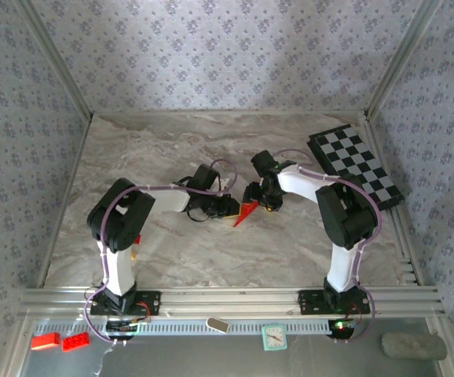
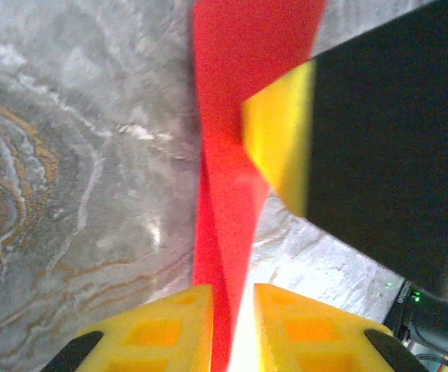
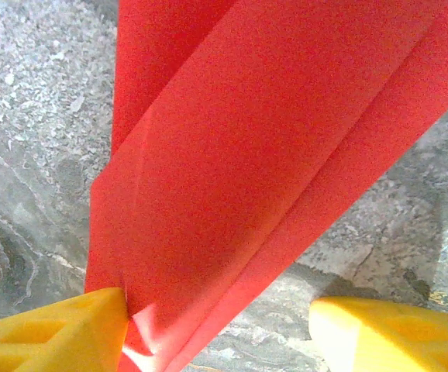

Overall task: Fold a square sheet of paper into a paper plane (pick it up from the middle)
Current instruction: Fold the wing for the fifth time at the center of the table.

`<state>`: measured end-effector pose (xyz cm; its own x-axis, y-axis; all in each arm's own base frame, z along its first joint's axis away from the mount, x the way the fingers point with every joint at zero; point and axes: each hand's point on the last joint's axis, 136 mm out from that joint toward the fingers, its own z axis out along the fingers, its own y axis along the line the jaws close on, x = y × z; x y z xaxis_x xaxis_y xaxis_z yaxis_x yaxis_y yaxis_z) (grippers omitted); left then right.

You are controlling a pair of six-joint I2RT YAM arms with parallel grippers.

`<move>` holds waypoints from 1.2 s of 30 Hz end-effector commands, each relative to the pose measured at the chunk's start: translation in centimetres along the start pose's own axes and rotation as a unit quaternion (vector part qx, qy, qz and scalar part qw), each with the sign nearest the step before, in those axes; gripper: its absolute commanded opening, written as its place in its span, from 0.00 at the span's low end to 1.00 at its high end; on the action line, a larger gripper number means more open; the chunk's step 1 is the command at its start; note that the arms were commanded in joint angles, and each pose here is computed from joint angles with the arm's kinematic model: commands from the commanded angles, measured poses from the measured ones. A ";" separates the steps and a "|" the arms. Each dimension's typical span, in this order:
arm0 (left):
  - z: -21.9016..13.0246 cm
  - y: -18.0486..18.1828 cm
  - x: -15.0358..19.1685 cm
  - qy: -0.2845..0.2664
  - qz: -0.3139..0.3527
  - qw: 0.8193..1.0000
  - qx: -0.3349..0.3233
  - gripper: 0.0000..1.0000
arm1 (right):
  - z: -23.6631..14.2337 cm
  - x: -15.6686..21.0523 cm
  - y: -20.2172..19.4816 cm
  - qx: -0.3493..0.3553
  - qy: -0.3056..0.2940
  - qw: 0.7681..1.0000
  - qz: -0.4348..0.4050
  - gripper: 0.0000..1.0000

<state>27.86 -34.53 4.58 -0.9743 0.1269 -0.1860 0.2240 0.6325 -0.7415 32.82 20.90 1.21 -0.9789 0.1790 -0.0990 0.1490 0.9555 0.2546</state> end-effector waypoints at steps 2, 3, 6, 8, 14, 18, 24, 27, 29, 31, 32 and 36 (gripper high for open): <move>-1.6 -1.3 -0.1 -0.019 0.007 1.000 -0.004 0.21 | 5.3 2.1 -4.5 0.073 0.038 0.997 0.001 0.70; -1.5 -1.4 0.0 -0.019 0.005 1.000 -0.003 0.21 | 5.4 2.1 -4.5 0.072 0.039 0.997 0.000 0.70; -1.3 -2.2 0.2 -0.021 0.000 1.000 0.012 0.21 | 5.4 2.1 -4.5 0.073 0.040 0.997 0.000 0.70; -0.9 -3.0 0.4 -0.020 -0.001 0.999 0.030 0.19 | 5.5 2.2 -4.5 0.073 0.042 0.996 0.000 0.70; 0.6 -3.2 0.9 -0.006 -0.011 0.999 0.042 0.14 | 5.6 2.2 -4.5 0.072 0.044 0.996 0.001 0.70; 0.9 -3.2 0.9 -0.002 -0.013 0.999 0.045 0.11 | 5.6 2.2 -4.6 0.071 0.044 0.996 0.002 0.69; 1.6 -2.5 1.3 0.010 -0.022 0.999 0.031 0.10 | 5.7 2.3 -4.6 0.071 0.046 0.996 0.003 0.68; 1.9 -1.9 1.4 0.014 -0.028 0.999 0.019 0.09 | 5.7 2.3 -4.6 0.072 0.046 0.996 0.004 0.69; 1.9 -1.7 1.5 0.015 -0.030 0.999 0.014 0.09 | 5.7 2.3 -4.6 0.073 0.047 0.996 0.004 0.69; 2.0 -1.5 1.5 0.015 -0.031 0.999 0.011 0.09 | 5.8 2.4 -4.7 0.074 0.048 0.996 0.004 0.69; 2.0 -1.4 1.6 0.017 -0.033 0.999 0.009 0.09 | 5.8 2.4 -4.8 0.075 0.048 0.996 0.004 0.69; 2.2 -1.0 1.8 0.021 -0.037 0.999 0.003 0.09 | 5.9 2.5 -4.9 0.076 0.050 0.996 0.005 0.68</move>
<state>25.79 -36.16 3.91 -0.9885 0.1036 -0.1104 0.1511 0.6263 -0.7648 32.79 20.76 1.03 -0.9798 0.1785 -0.0899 0.1517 0.9571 0.2469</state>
